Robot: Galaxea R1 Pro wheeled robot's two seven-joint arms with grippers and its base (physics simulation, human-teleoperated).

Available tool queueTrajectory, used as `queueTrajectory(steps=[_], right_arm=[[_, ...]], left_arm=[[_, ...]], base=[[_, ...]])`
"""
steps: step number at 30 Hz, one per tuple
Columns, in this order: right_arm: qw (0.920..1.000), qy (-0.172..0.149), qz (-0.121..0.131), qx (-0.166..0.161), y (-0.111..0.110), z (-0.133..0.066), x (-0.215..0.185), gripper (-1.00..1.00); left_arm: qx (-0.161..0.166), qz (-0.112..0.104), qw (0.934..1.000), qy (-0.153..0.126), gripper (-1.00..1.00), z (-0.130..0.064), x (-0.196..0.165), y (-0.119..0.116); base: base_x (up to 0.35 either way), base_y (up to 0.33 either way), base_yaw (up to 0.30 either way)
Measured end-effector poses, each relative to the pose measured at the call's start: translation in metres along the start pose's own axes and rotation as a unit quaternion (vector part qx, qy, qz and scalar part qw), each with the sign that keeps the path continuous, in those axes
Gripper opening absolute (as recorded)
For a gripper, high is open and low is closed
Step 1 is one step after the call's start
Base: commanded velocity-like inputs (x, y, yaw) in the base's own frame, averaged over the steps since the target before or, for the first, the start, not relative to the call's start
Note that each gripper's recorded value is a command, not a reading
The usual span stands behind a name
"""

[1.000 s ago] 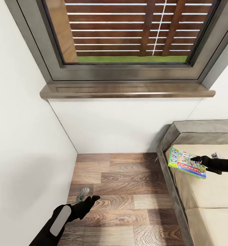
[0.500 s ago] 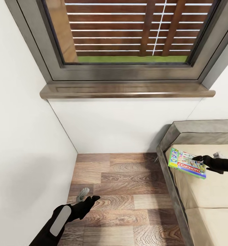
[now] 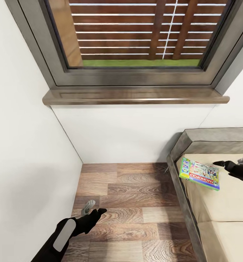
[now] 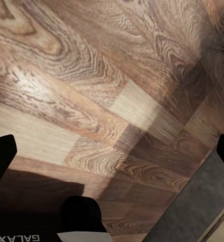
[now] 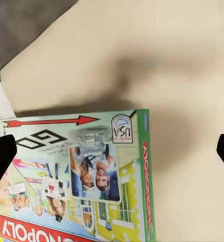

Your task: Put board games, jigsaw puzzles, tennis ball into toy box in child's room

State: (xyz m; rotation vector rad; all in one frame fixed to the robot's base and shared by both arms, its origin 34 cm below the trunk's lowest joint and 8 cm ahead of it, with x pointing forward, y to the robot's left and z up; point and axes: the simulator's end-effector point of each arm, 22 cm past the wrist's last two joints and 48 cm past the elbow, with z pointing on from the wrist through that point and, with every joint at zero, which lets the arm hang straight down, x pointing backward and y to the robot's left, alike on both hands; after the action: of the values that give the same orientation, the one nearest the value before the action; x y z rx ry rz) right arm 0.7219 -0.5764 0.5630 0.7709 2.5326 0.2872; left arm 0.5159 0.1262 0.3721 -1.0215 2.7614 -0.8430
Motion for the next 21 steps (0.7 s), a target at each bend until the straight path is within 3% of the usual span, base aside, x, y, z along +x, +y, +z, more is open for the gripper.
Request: queueTrajectory(steps=[21], right_arm=[[0.9996,-0.027,0.003,0.008,-0.013,-0.012,-0.02,1.0]], left_arm=[[0.0,0.0,1.0,0.001,1.0,0.0,0.001,0.0]], base=[[0.0,0.0,0.0]])
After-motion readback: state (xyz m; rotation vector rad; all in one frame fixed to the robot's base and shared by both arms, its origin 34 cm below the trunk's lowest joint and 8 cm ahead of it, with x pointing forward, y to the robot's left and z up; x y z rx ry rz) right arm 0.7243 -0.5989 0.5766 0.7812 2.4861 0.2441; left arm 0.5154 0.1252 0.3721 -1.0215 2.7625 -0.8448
